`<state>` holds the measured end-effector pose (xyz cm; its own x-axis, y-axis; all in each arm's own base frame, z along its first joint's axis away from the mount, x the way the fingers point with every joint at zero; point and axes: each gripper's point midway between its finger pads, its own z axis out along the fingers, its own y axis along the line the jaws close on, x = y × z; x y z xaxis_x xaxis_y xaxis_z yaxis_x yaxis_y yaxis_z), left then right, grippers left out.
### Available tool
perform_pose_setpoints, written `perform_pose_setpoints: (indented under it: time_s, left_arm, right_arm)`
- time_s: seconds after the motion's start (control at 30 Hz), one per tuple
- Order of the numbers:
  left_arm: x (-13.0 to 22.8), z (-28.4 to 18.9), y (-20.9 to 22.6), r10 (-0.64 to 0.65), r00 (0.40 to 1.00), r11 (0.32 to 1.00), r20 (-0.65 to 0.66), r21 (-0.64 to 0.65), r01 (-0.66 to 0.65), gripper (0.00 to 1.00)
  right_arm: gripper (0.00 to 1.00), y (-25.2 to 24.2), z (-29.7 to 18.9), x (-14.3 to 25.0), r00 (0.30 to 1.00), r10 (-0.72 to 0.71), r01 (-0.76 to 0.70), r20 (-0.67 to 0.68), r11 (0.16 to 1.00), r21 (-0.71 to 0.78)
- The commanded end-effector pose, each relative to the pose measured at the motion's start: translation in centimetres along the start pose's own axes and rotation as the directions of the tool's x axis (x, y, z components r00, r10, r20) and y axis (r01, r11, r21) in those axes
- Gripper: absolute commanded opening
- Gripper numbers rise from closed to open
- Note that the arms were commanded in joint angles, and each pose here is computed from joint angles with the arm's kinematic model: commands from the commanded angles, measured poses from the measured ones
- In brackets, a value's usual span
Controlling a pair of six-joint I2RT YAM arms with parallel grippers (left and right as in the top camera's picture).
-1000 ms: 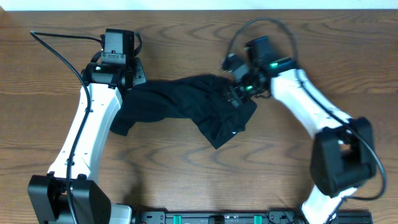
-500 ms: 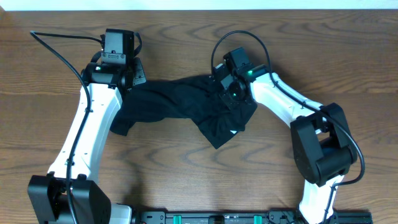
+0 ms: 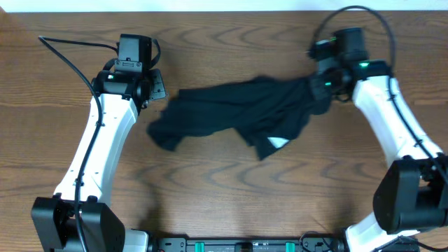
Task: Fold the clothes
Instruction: 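Pull the shirt apart with both grippers toward the back corners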
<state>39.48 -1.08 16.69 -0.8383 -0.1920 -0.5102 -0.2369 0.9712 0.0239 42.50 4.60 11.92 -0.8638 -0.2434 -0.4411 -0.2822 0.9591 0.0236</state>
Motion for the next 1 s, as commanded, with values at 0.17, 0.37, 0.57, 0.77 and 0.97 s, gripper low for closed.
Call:
perform_pose_setpoints:
  time_s: [0.17, 0.37, 0.57, 0.77, 0.97]
  left_arm:
    - [0.9, 4.5, -3.0, 0.125, 0.99, 0.987, -0.067, 0.113, -0.117, 0.43]
    - [1.9, 9.8, -7.2, 0.235, 0.969, 0.933, -0.079, 0.297, -0.203, 0.45]
    - [3.3, 12.2, -10.3, 0.352, 0.935, 0.84, -0.042, 0.455, -0.296, 0.54]
    - [4.3, 13.6, -11.5, 0.396, 0.918, 0.805, -0.035, 0.494, -0.328, 0.55]
    - [5.4, 13.2, -12.0, 0.43, 0.901, 0.774, -0.048, 0.533, -0.341, 0.5]
  right_arm:
    - [0.01, -1.9, -0.4, 0.5, 1.0, 0.022, -0.02, 0.022, 0.997, -0.08]
    - [0.01, -1.9, -0.4, 0.4, 0.999, 0.021, -0.019, 0.024, 0.997, -0.08]
    - [0.01, -1.8, -0.4, 0.6, 1.0, 0.024, -0.022, 0.017, 0.996, -0.082]
    - [0.01, -1.6, -0.3, 0.8, 1.0, 0.023, -0.022, 0.008, 0.996, -0.085]
    - [0.01, -1.6, -0.3, 0.8, 1.0, 0.023, -0.023, 0.004, 0.996, -0.086]
